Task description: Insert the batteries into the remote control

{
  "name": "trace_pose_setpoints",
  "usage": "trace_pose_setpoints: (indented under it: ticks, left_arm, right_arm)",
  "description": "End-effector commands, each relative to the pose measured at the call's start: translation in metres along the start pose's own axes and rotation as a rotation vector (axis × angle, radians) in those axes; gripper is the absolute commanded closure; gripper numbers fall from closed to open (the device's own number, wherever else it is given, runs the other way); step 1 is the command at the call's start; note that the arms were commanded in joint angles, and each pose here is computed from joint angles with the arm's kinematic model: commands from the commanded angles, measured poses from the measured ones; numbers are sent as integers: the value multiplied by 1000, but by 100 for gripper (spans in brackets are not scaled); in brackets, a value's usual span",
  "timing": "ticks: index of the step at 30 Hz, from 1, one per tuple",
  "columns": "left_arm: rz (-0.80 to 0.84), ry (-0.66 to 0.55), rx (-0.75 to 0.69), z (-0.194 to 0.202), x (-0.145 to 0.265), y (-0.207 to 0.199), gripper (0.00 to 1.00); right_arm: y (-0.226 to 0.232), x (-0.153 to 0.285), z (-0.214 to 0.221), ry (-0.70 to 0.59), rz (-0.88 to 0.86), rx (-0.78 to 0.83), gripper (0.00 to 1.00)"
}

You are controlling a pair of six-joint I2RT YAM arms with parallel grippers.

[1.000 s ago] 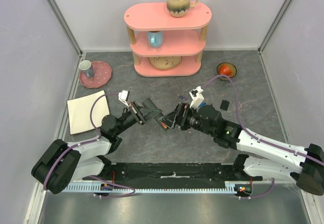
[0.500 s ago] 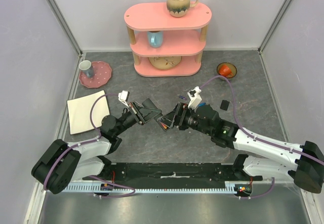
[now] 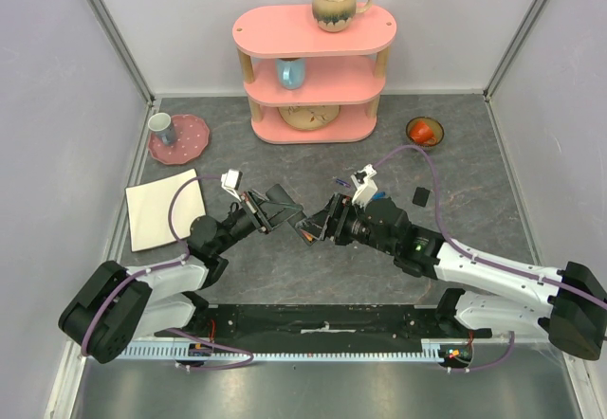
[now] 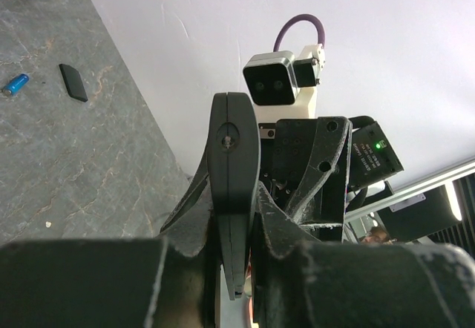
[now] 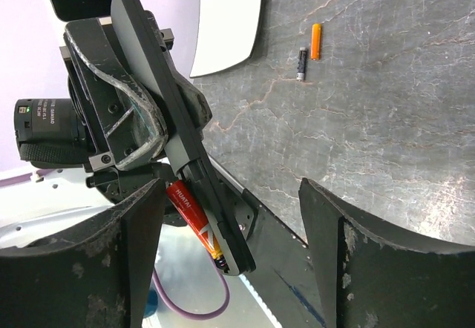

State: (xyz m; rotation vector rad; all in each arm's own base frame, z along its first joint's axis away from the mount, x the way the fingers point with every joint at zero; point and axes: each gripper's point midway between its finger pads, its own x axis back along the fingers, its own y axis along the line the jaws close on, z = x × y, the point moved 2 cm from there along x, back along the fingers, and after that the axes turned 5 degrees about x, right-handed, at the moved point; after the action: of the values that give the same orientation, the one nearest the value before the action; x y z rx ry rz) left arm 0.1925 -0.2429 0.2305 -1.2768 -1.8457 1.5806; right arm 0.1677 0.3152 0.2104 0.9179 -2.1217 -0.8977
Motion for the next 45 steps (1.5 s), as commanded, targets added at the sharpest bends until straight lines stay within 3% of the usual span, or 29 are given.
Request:
trace_pose_setpoints:
  ticks: [1, 34, 45]
  left_arm:
    - [72, -41, -43, -7, -1, -18, 98]
    - [105, -113, -64, -21, -5, -34, 98]
    - [110, -119, -74, -24, -8, -38, 98]
  right_arm:
    - [1, -2, -5, -29, -12, -22, 21]
    - [-17, -2, 14, 14, -2, -47, 41]
    - [-15, -3, 22, 61, -19, -33, 41]
